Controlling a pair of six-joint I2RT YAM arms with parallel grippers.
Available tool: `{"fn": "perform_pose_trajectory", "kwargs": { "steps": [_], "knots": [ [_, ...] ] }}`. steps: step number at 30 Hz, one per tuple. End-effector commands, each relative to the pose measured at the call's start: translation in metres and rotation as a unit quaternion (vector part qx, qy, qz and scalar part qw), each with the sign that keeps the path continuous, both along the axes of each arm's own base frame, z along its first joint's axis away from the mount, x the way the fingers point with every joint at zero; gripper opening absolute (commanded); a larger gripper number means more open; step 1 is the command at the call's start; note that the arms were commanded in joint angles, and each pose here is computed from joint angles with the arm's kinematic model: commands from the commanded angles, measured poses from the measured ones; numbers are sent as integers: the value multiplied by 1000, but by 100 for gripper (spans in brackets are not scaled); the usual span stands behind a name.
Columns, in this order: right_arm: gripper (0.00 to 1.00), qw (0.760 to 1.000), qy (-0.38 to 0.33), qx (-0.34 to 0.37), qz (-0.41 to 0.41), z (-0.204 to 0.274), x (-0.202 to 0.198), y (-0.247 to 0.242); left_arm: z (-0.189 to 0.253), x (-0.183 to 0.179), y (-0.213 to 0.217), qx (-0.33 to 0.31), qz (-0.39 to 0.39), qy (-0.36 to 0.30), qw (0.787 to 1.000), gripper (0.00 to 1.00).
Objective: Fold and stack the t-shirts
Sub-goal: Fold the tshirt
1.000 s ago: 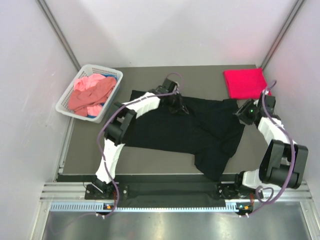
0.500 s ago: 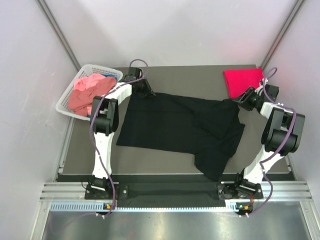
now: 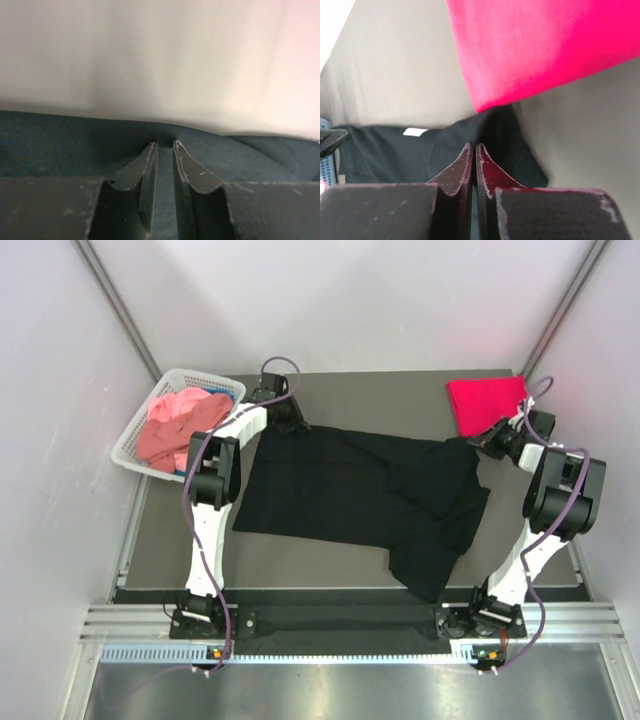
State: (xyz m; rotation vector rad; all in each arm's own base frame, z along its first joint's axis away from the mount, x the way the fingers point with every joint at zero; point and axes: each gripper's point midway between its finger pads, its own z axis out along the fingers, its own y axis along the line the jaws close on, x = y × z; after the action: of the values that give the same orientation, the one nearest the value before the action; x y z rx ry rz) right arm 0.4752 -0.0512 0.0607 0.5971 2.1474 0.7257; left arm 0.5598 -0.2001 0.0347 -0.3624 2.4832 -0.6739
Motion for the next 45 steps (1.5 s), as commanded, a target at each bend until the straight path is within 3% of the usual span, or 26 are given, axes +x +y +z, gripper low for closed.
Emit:
{"fn": "perform_pose_trajectory", "kwargs": {
  "steps": [1, 14, 21, 25, 30, 32, 35, 41, 45],
  "knots": [
    [0, 997, -69, -26, -38, 33, 18, -27, -50, -17, 46, 77, 43, 55, 995, 25],
    [0, 984, -108, -48, -137, 51, -1, -63, -64, -28, 63, 91, 73, 78, 990, 25],
    [1, 988, -89, -12, -124, 32, 9, -58, -32, -16, 34, 19, 28, 39, 999, 29],
    [9, 988, -54, -17, -143, 35, 3, -62, 8, -12, 23, -9, 5, 10, 1000, 33],
    [35, 981, 29, -74, -180, 46, -26, -72, 72, -12, 16, -24, -21, -31, 999, 38],
    [38, 975, 81, -95, -185, 45, -44, -68, 93, -18, 17, -20, -25, -45, 998, 40],
    [39, 979, 83, -109, -149, 58, -56, -40, 107, -33, 15, -10, -36, -43, 998, 42],
    [38, 979, 100, -177, -25, 58, -72, 44, 92, -67, 21, -10, -33, -10, 999, 41],
    [36, 967, 161, -190, -47, 38, -96, 61, 64, -79, 33, 24, -24, 26, 999, 40]
  ]
}}
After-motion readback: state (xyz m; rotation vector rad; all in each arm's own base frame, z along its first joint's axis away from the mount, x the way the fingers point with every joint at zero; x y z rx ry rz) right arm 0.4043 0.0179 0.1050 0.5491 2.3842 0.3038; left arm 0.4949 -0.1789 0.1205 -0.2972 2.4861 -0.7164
